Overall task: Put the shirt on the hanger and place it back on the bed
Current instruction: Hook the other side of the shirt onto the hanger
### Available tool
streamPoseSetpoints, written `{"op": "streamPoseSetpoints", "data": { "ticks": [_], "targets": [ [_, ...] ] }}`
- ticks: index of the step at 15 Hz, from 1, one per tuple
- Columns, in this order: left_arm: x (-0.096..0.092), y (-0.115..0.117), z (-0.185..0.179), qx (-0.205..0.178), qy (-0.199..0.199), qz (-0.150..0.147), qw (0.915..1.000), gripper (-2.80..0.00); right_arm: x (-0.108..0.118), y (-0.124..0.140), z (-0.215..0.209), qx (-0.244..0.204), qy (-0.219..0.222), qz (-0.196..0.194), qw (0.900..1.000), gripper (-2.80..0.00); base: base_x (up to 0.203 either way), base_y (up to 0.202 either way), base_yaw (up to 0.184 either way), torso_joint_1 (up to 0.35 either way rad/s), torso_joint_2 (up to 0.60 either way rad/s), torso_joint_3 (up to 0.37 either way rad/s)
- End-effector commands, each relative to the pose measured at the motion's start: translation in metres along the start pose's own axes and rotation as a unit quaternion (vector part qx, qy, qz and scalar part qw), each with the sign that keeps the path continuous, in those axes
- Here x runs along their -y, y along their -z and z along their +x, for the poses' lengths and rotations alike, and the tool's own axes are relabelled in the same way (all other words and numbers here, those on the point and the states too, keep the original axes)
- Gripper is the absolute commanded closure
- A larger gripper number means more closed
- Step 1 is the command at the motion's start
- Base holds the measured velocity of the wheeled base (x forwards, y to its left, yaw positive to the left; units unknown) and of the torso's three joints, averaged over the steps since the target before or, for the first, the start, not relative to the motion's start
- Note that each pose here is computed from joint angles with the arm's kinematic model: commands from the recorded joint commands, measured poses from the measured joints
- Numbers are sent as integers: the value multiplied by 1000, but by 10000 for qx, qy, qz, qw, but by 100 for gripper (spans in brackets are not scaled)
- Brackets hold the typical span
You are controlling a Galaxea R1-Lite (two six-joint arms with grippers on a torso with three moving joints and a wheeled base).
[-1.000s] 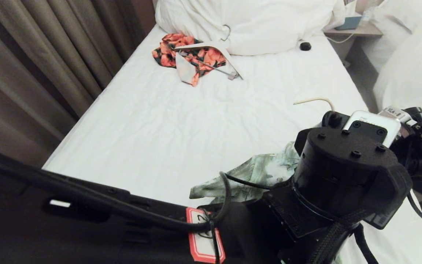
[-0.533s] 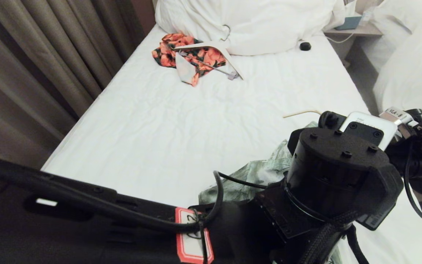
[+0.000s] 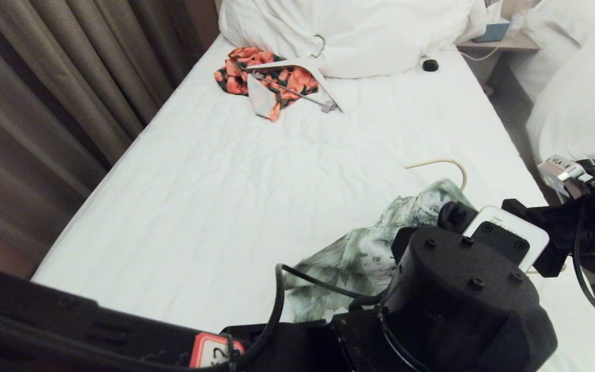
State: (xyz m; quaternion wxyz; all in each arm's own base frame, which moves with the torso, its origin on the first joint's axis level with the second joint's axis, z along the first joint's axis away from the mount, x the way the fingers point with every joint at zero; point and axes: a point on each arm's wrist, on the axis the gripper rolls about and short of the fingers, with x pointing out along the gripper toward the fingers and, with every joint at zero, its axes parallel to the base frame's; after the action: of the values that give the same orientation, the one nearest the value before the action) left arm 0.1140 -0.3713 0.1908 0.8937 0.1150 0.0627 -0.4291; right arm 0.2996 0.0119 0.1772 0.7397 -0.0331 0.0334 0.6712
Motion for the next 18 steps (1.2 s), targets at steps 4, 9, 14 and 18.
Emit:
{"op": "streamPoseSetpoints", "data": {
  "ticks": [4, 9, 14, 18],
  "targets": [
    [-7, 17, -37, -288, 19, 163, 9995, 0, 0, -1, -1, 29, -9, -31, 10000, 0, 0, 0, 0, 0, 0, 0],
    [-46, 25, -89, -354, -396, 114, 9985, 0, 1, 1, 0, 36, 2, -148, 9999, 0, 0, 0, 0, 0, 0, 0],
    [-113, 29, -87, -331, -239, -119, 9991, 0, -1, -1, -2, 38, 22, -190, 9998, 0, 0, 0, 0, 0, 0, 0],
    [-124, 36, -56, -287, 32, 148, 9995, -280, 5, 3, 0, 35, 5, -130, 9999, 0, 0, 0, 0, 0, 0, 0]
  ]
}}
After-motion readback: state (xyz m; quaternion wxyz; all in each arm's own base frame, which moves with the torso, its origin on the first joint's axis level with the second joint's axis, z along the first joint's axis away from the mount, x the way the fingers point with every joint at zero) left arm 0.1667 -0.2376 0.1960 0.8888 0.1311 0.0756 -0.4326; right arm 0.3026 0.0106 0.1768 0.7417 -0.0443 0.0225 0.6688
